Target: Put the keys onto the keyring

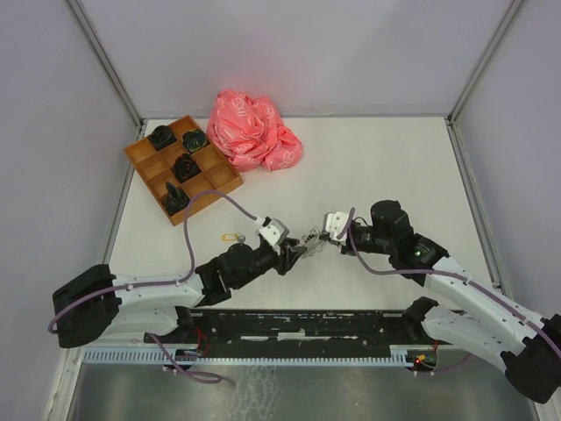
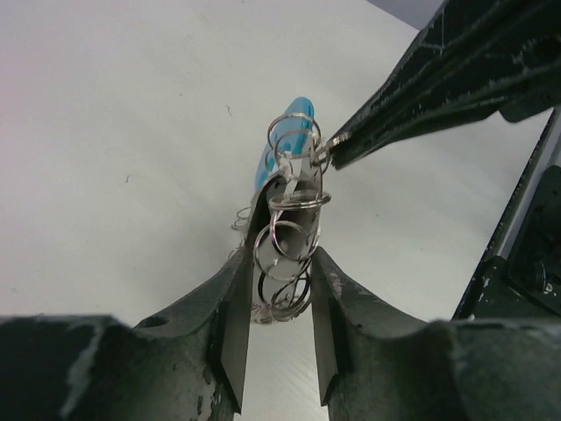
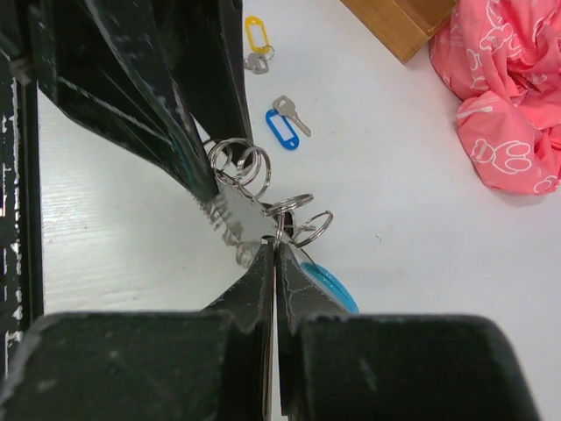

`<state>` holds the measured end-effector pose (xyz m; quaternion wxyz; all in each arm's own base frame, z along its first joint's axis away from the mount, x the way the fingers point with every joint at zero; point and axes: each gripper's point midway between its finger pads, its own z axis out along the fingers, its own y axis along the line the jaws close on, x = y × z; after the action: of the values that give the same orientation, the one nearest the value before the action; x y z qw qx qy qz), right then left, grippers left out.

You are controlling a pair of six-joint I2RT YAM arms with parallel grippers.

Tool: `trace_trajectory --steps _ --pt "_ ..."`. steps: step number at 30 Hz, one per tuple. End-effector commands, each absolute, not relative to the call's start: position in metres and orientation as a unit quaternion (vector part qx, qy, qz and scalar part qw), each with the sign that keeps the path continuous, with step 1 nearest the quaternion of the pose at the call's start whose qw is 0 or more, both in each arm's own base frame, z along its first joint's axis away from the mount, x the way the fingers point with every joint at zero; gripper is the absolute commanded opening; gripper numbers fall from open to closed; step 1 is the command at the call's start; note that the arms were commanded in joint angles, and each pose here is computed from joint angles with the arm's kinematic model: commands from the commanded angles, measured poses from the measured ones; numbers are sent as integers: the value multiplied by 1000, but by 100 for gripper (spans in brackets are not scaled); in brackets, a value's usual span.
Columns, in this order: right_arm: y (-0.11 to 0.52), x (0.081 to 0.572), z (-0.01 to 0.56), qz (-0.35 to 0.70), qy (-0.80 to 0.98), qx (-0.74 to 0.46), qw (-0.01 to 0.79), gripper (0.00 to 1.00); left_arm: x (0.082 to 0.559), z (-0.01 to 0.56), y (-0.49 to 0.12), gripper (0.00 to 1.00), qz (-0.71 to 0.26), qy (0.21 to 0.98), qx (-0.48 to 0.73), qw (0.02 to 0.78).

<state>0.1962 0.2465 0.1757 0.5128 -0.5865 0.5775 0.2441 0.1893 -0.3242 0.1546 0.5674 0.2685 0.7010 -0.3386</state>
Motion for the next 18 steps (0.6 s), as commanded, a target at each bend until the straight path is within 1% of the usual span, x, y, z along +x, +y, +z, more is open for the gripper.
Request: trace_trajectory --steps 1,5,11,18 --pt "241 192 193 228 571 -620 487 1 183 186 -307 42 -328 629 314 631" --pt "238 190 191 220 571 -644 459 1 176 204 -292 49 -326 589 326 663" --pt "231 186 192 206 563 -675 430 1 180 231 -282 54 -309 553 332 699" --pt "234 187 198 208 553 -683 429 1 186 236 -303 54 -352 540 358 676"
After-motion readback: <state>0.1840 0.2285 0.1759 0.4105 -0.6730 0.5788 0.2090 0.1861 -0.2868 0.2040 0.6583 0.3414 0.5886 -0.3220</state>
